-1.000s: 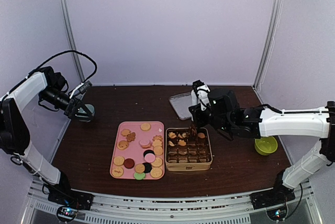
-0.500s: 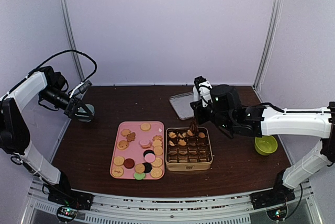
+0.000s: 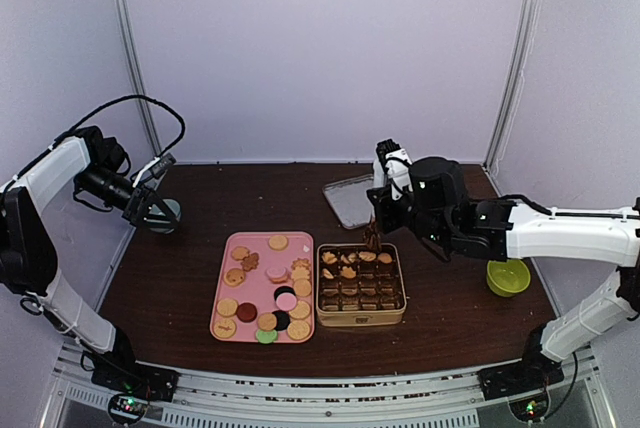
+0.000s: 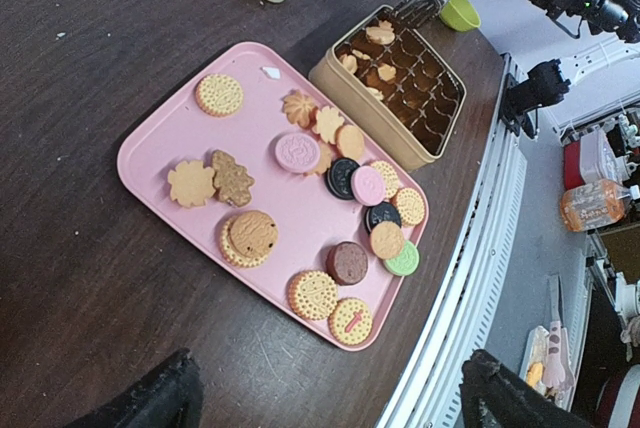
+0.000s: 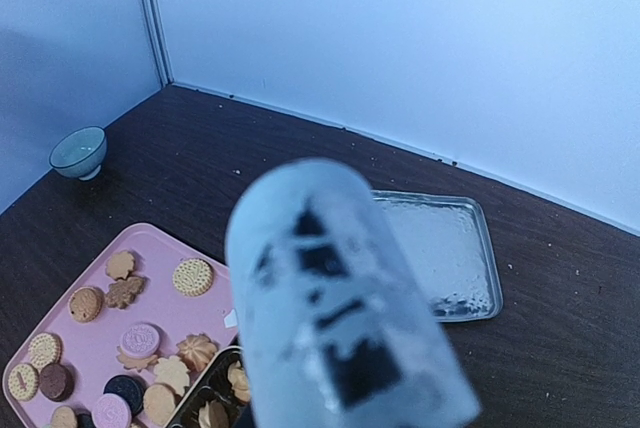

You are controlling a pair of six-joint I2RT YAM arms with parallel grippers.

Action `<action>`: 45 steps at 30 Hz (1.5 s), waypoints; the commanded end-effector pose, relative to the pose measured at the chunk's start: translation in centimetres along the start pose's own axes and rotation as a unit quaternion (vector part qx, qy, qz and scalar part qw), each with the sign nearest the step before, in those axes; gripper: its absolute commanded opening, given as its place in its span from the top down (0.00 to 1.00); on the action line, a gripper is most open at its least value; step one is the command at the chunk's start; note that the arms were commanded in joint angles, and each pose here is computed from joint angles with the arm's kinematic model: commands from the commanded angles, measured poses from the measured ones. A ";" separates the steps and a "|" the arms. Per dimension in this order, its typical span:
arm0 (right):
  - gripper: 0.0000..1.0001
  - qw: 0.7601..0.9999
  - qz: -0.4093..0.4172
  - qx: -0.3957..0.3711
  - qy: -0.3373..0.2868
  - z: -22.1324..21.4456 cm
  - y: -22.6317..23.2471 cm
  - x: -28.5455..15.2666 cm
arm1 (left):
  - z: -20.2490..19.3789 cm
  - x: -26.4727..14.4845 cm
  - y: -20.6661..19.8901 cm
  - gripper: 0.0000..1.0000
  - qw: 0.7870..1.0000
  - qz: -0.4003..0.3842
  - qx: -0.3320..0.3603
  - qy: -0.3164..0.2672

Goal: Pack the cookies
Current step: Adjust the fake cookies in the empty pocket of the box, then pick up the fake cookies from the plate.

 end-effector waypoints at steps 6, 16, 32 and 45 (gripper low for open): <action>0.83 1.000 -0.006 0.006 -0.006 0.5 0.3 1.2 | 0.3 -0.4 -0.3 0.08 1.000 -0.008 0.009 -0.011; 0.84 1.000 -0.009 -0.007 0.000 0.3 0.6 2.1 | 0.3 -0.5 -0.5 0.08 1.000 -0.008 0.010 -0.012; 0.80 0.989 0.092 -0.008 -0.116 9.0 7.6 -0.8 | 0.3 -0.7 -0.4 0.02 1.000 0.014 0.007 -0.012; 0.75 0.975 0.192 -0.013 -0.114 10.2 16.9 4.8 | 0.2 -6.7 3.1 0.02 0.883 0.462 -0.025 -0.083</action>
Point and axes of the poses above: each gripper's point midway between its finger pads, its own x axis out along the fingers, its own y axis along the line the jaws close on, z = x × y, the point moved 8 cm from there along -x, back along the fingers, and after that the axes turned 11 degrees about -x, right-handed, at the moved point
